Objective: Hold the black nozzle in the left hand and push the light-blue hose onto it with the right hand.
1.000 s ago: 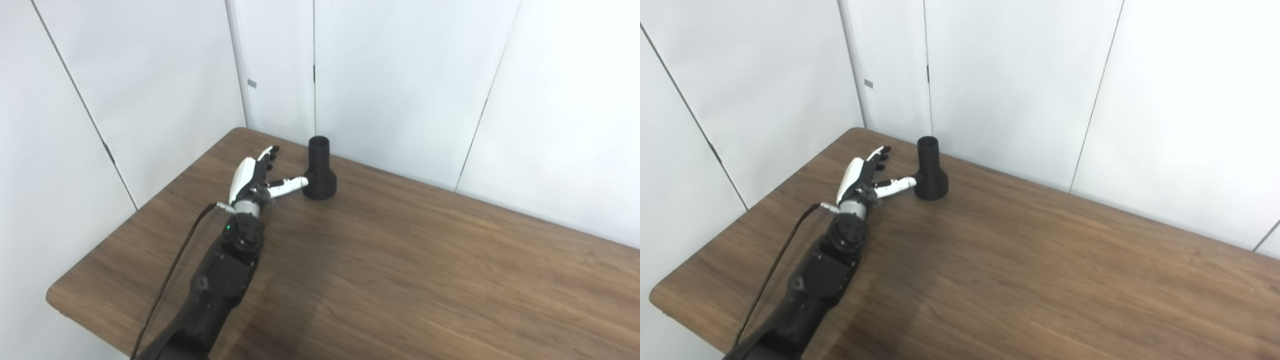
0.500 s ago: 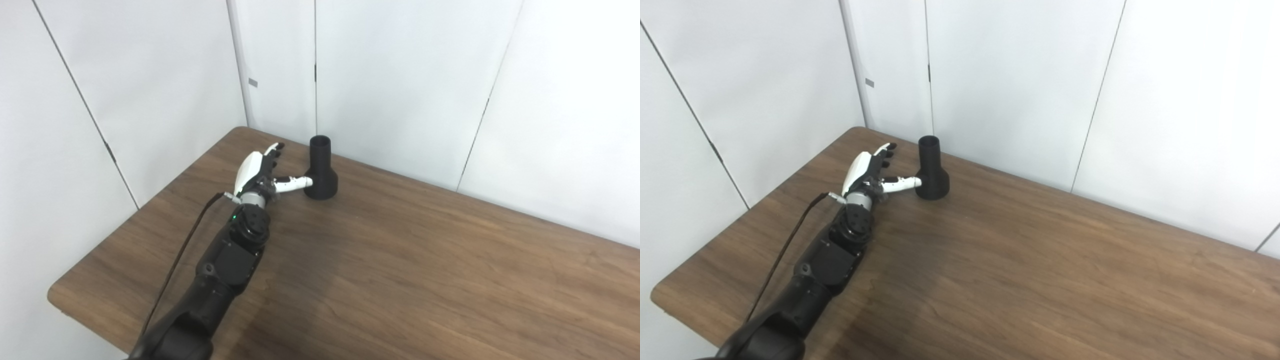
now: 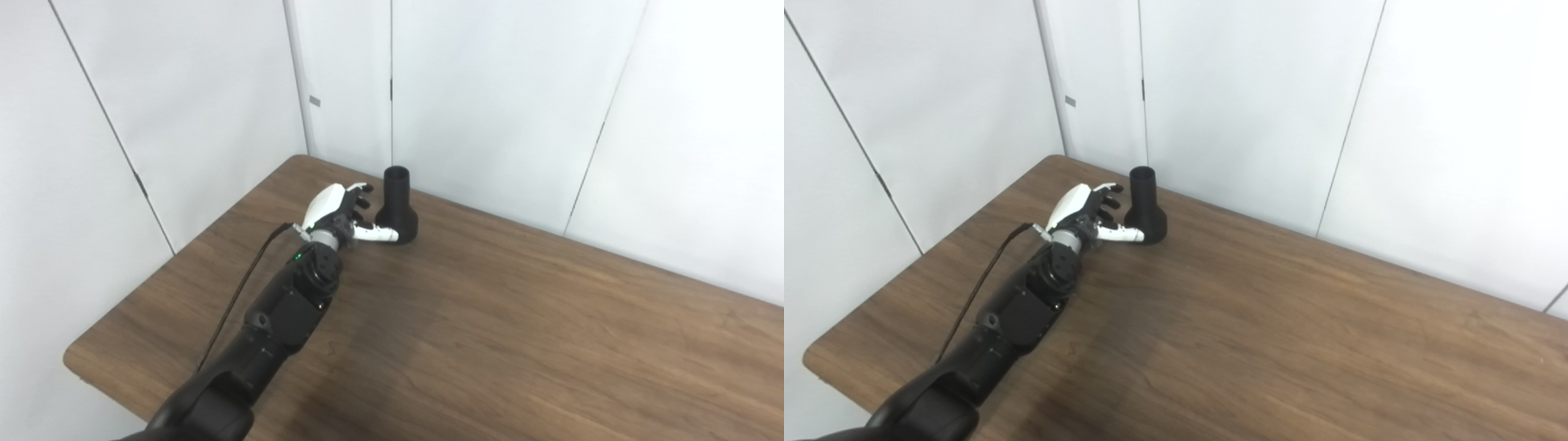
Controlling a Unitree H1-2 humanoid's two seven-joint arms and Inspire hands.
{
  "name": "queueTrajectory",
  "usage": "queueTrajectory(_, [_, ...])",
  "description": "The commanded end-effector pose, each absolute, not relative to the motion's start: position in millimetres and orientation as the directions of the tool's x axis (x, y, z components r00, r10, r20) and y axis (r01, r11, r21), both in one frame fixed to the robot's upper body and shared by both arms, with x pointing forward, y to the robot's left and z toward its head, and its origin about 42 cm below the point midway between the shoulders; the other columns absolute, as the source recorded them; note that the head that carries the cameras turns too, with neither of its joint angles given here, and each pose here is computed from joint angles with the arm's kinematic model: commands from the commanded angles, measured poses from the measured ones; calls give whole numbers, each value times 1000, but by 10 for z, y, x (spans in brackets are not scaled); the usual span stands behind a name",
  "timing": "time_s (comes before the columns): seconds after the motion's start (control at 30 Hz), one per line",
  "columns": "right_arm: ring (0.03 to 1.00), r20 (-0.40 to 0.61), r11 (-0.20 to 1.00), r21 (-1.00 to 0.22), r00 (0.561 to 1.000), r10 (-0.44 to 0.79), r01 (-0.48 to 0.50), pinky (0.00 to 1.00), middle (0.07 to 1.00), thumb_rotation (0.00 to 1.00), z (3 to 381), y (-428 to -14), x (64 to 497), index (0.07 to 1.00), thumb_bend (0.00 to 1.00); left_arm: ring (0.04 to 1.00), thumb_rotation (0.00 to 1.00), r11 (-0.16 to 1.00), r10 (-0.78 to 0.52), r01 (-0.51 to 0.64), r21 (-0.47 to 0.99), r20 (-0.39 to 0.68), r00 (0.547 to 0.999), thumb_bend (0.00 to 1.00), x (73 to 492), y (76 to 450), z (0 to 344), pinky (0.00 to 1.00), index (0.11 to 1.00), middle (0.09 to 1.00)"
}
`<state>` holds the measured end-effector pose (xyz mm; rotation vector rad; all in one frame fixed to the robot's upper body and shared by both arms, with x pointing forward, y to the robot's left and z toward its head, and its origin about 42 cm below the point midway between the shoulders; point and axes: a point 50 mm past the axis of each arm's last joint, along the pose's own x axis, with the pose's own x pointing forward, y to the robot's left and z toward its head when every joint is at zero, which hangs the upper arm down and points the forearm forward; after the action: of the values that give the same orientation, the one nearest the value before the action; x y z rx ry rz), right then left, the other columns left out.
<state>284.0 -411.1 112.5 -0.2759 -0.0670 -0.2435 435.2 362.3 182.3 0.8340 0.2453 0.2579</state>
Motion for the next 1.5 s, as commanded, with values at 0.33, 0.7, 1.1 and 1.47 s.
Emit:
queueTrajectory(0.33, [467, 15, 915, -308, 963, -268, 260, 425, 555, 0, 1013, -4180, 2608, 473, 491, 880, 307, 675, 248, 9, 738, -237, 939, 1000, 4385, 3329, 1523, 727, 903, 902])
queueTrajectory(0.7, [470, 17, 917, -306, 965, -263, 255, 385, 580, 0, 1041, -4117, 2542, 474, 494, 932, 272, 661, 239, 40, 750, -260, 936, 1000, 4411, 3279, 1409, 812, 911, 939])
queueTrajectory(1.1, [520, 28, 918, -302, 965, -261, 257, 363, 573, 176, 1052, -4065, 2483, 488, 498, 1000, 299, 639, 221, 80, 765, -281, 934, 1000, 4449, 3169, 1331, 908, 898, 977])
queueTrajectory(1.47, [524, 33, 916, -308, 965, -262, 259, 350, 577, 177, 1083, -4003, 2413, 488, 500, 1000, 323, 601, 193, 140, 787, -313, 930, 1000, 4462, 3146, 1209, 926, 883, 988])
